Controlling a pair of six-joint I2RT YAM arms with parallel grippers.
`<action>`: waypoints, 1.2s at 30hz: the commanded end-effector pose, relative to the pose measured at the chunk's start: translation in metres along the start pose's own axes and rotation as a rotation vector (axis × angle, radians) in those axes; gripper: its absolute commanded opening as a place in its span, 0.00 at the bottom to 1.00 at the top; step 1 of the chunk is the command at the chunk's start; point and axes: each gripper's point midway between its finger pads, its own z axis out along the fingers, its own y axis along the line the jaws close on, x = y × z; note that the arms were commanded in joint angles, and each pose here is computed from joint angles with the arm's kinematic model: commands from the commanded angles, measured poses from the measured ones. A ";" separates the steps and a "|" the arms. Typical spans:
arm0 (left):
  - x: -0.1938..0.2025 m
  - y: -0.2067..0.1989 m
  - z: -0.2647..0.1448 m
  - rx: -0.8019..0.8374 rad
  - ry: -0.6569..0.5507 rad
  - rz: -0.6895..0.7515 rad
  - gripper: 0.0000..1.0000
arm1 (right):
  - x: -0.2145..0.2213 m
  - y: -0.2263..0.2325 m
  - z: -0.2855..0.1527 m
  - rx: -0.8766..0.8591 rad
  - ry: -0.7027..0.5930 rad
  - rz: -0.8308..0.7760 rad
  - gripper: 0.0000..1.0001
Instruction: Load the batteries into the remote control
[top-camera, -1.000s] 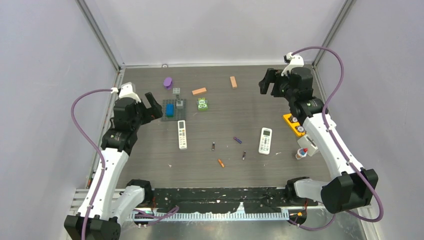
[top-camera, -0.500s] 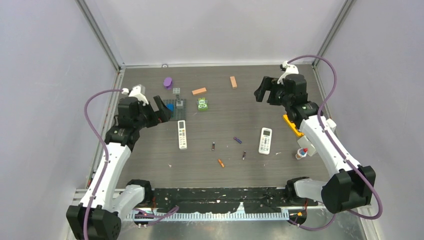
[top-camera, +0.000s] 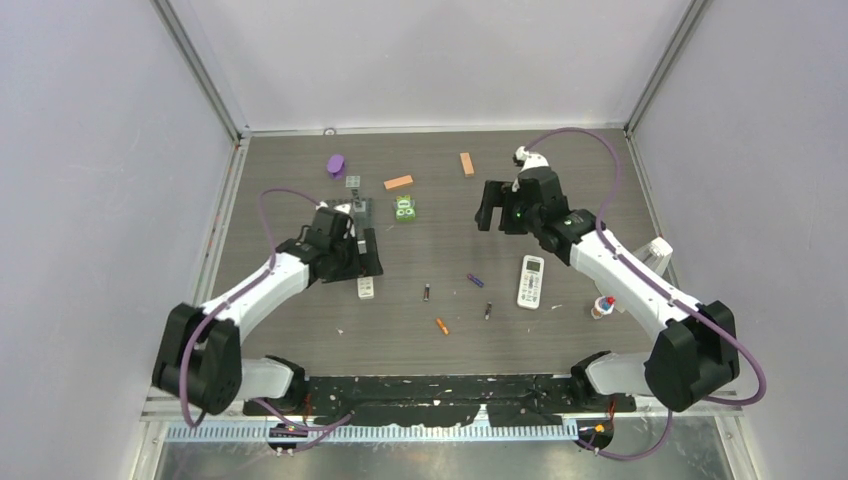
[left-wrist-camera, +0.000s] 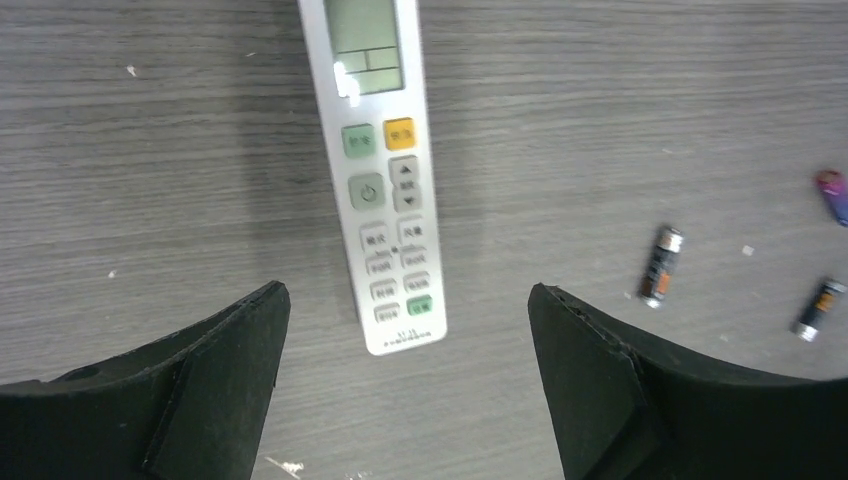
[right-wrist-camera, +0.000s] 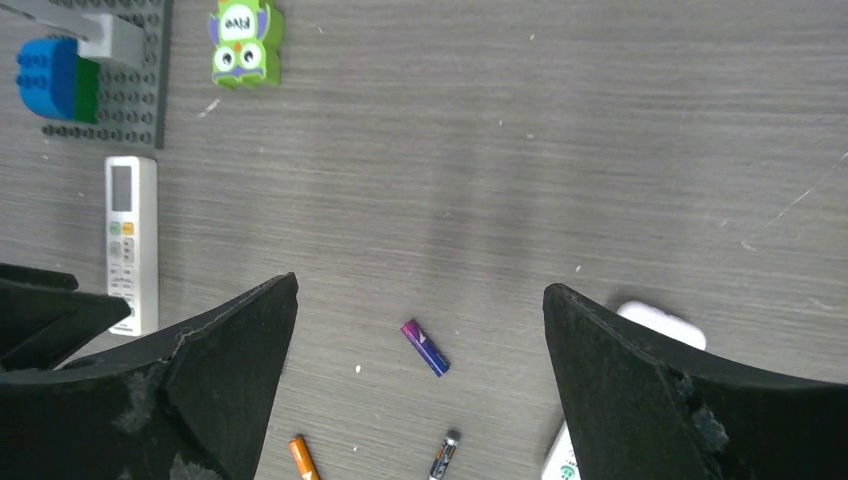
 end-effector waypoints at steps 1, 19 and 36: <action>-0.030 0.000 0.018 -0.064 -0.101 -0.013 0.90 | 0.013 -0.004 0.006 0.090 0.017 0.039 0.96; -0.016 0.011 0.055 -0.152 0.019 -0.046 0.34 | 0.039 -0.001 0.009 0.074 0.076 0.008 0.95; -0.072 -0.068 -0.051 0.257 -0.261 0.012 0.00 | 0.016 0.097 -0.003 -0.416 0.085 -0.082 0.95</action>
